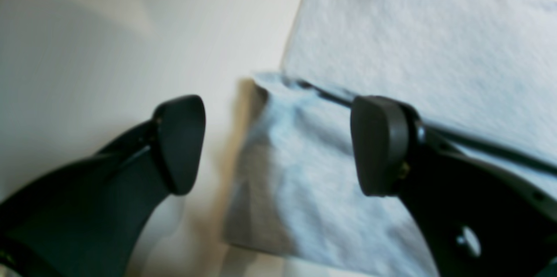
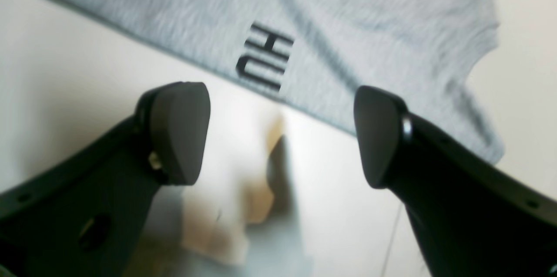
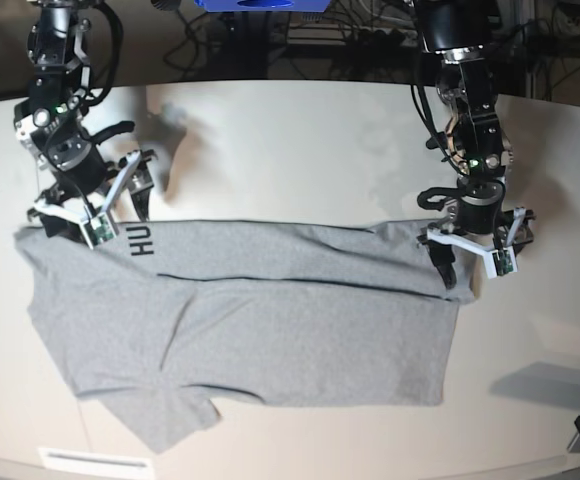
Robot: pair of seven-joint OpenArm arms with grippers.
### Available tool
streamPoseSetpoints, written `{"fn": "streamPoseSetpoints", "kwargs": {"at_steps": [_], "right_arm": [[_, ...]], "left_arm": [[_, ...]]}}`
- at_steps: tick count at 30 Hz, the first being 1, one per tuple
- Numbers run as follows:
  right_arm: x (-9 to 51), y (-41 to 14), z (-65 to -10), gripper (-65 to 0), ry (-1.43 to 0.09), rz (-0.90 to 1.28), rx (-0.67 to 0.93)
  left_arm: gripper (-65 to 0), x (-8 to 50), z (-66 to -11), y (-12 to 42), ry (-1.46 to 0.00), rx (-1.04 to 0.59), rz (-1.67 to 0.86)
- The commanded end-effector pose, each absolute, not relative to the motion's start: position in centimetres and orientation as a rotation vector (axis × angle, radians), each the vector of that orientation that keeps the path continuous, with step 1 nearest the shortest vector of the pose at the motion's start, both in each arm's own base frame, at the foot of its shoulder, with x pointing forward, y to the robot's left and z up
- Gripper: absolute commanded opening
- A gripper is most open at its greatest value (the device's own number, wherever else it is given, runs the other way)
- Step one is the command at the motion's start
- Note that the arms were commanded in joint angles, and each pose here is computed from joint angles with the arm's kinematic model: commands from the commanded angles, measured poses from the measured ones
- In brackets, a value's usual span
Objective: Fold the T-shirt properly
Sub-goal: 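Lower both grippers onto the shirt's shoulder edge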
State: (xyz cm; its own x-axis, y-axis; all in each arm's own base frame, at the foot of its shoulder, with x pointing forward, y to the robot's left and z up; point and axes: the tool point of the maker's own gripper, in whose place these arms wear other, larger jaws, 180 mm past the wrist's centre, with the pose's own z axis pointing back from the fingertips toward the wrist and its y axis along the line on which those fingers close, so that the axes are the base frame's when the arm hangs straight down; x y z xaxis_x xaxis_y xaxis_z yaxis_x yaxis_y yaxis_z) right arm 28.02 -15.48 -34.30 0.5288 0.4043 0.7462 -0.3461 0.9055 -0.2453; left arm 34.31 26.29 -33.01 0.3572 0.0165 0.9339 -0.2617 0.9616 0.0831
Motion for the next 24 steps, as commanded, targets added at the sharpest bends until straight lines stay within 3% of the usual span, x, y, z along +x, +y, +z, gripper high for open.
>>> {"fn": "streamPoseSetpoints", "kwargs": {"at_steps": [1,6,12,24], "right_arm": [[29.7,-16.1,-32.6,-14.9,-0.968,0.464,-0.112],[33.2,-18.3,-32.5,-14.9,-0.909,0.462,-0.224],[35.6,-19.4,-35.1,-14.9,-0.83,0.429,-0.205],[34.4,-20.4,-40.8,-15.1,-0.665,0.389,-0.152]], "left_arm": [[-14.6,35.1,-31.2,26.6,-1.255,0.264,0.173],[-14.6,36.6,-31.0,25.0,-1.252,0.31,0.098],[-14.6,37.1,-33.9,23.3,-1.179,0.31,0.069],[-14.6,34.8,-38.9,23.7,-1.044,0.304,0.056]]}}
